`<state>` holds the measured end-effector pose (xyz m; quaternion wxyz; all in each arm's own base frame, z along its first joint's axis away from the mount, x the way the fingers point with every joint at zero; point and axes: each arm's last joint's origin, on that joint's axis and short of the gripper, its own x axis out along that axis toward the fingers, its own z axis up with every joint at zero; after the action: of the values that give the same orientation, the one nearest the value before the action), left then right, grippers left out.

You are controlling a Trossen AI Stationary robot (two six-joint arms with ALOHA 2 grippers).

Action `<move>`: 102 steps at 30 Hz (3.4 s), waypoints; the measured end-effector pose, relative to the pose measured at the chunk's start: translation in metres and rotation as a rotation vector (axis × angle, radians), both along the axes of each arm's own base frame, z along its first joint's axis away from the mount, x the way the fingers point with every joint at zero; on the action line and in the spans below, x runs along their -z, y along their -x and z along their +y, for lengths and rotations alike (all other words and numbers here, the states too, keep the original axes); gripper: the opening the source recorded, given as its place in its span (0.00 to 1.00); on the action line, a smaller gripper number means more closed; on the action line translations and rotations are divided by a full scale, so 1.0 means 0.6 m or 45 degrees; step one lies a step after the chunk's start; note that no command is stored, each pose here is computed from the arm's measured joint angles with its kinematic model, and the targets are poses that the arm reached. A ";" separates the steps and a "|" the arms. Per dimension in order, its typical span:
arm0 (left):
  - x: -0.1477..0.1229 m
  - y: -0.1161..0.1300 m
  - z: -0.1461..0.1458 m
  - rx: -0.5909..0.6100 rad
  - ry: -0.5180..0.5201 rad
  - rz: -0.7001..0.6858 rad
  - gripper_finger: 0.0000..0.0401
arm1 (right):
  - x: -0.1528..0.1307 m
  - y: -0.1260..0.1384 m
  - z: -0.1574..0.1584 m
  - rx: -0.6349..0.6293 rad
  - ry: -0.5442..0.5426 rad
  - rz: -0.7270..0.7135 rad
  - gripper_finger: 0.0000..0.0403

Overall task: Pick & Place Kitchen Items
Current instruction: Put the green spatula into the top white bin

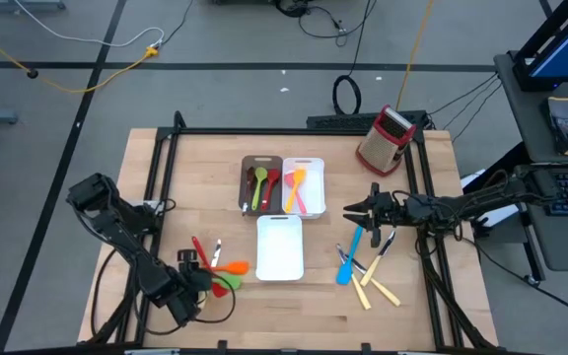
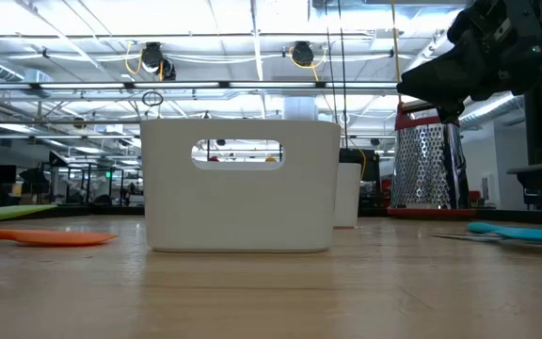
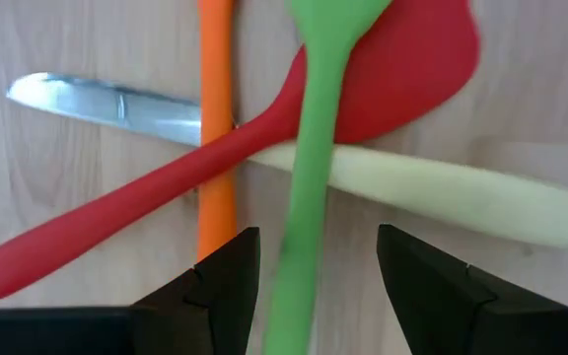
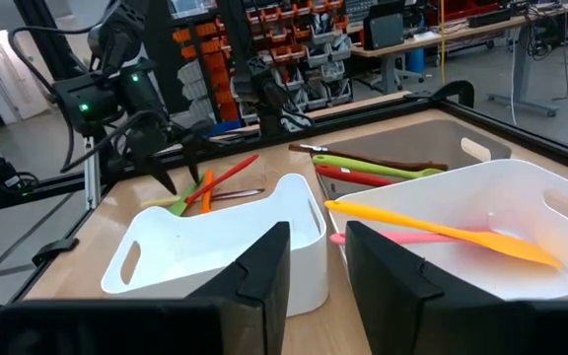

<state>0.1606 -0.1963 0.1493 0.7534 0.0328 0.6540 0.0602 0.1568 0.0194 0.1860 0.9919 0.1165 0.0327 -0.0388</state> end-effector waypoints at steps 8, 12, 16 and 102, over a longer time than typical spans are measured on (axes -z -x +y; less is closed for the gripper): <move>0.022 0.001 0.007 0.039 0.058 -0.027 0.50 | 0.000 0.000 0.000 0.000 0.000 0.000 0.23; 0.028 0.005 0.012 0.072 0.053 0.003 0.41 | 0.000 0.000 0.000 0.000 0.000 0.000 0.23; 0.029 0.006 0.012 0.097 0.054 0.016 0.27 | 0.000 0.000 0.000 0.000 0.000 0.000 0.23; -0.206 -0.322 0.351 -1.441 1.507 -1.322 0.01 | 0.000 0.000 0.000 0.002 0.010 0.003 0.23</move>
<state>0.3541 0.0145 0.2726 0.7025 -0.7020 0.0835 0.0818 0.1568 0.0193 0.1858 0.9923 0.1125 0.0336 -0.0400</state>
